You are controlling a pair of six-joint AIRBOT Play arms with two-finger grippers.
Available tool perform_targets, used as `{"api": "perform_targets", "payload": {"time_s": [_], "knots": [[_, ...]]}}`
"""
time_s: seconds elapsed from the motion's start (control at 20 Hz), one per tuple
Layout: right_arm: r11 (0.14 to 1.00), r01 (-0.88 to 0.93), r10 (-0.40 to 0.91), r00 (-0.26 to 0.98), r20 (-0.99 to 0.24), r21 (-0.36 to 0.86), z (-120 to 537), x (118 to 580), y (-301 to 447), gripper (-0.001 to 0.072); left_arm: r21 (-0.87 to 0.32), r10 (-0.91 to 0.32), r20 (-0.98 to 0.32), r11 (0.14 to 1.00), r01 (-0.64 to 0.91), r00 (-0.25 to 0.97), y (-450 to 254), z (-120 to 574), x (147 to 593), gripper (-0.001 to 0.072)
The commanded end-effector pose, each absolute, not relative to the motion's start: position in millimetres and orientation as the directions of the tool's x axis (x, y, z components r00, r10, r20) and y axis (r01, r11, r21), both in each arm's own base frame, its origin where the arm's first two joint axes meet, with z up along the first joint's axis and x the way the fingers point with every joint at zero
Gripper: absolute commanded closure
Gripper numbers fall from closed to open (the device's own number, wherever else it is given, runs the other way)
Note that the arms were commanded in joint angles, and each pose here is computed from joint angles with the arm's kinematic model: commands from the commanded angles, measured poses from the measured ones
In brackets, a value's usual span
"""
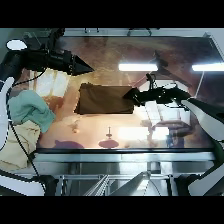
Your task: Fold the shirts.
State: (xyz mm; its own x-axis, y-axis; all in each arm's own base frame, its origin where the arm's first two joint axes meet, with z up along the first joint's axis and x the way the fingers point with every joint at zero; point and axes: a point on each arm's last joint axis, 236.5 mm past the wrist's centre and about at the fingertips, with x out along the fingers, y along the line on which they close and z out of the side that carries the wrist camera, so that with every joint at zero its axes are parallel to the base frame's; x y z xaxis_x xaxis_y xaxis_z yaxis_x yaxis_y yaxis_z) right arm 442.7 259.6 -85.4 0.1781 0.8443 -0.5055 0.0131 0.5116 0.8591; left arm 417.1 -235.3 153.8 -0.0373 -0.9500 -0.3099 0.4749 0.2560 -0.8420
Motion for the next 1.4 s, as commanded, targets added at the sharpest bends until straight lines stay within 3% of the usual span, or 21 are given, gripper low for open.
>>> {"api": "perform_targets", "payload": {"time_s": [0.0, 0.05, 0.2, 0.25, 0.4, 0.55, 0.65, 0.75, 0.95, 1.05, 1.15, 1.25, 1.35], "knots": [[0.41, -0.016, 0.907, 0.113, -0.406, 0.912, -57, 436, 289, 0.0555, -0.841, -0.95, -0.309, 0.247, 0.481, -0.052, -233, 154, 414, 0.0679], [0.368, -0.043, 0.926, 0.107, -0.362, 0.929, -43, 438, 293, 0.0702, -0.841, -0.95, -0.309, 0.247, 0.481, -0.054, -233, 154, 413, 0.0679], [0.176, -0.125, 0.977, 0.141, -0.158, 0.976, 35, 447, 293, 0.0703, -0.843, -0.95, -0.307, 0.244, 0.48, -0.058, -233, 155, 412, 0.0679], [0.177, -0.159, 0.972, 0.182, -0.147, 0.971, 56, 454, 282, 0.0704, -0.844, -0.949, -0.307, 0.241, 0.479, -0.064, -233, 155, 411, 0.0679], [0.326, -0.169, 0.882, 0.408, -0.235, 0.93, 116, 484, 199, 0.0703, -0.852, -0.945, -0.305, 0.217, 0.477, -0.115, -233, 155, 399, 0.0679], [0.522, -0.069, 0.646, 0.683, -0.341, 0.85, 179, 487, 71, 0.0703, -0.859, -0.939, -0.303, 0.195, 0.474, -0.163, -232, 156, 387, 0.0679], [0.578, 0.045, 0.467, 0.8, -0.376, 0.815, 210, 465, -10, 0.0703, -0.86, -0.938, -0.303, 0.193, 0.473, -0.168, -231, 155, 386, 0.0679], [0.579, 0.223, 0.286, 0.845, -0.452, 0.784, 217, 425, -88, 0.0703, -0.86, -0.938, -0.303, 0.193, 0.473, -0.166, -231, 155, 387, 0.0679], [0.521, 0.572, 0.007, 0.74, -0.673, 0.634, 190, 319, -192, 0.0702, -0.86, -0.938, -0.303, 0.194, 0.472, -0.167, -231, 155, 386, 0.0679], [0.483, 0.759, -0.116, 0.551, -0.827, 0.437, 159, 247, -223, 0.0702, -0.858, -0.938, -0.303, 0.193, 0.476, -0.167, -231, 155, 386, 0.0679], [0.361, 0.906, -0.17, 0.295, -0.94, 0.219, 117, 180, -235, 0.0702, -0.854, -0.938, -0.303, 0.189, 0.485, -0.168, -231, 154, 387, 0.0679], [0.318, 0.948, -0.189, 0.084, -0.978, 0.02, 81, 130, -241, 0.0702, -0.856, -0.934, -0.305, 0.183, 0.483, -0.186, -237, 151, 383, 0.0679], [0.268, 0.96, -0.166, -0.036, -0.985, -0.08, 52, 104, -241, 0.0701, -0.856, -0.929, -0.309, 0.179, 0.485, -0.202, -242, 149, 379, 0.0679]]}}
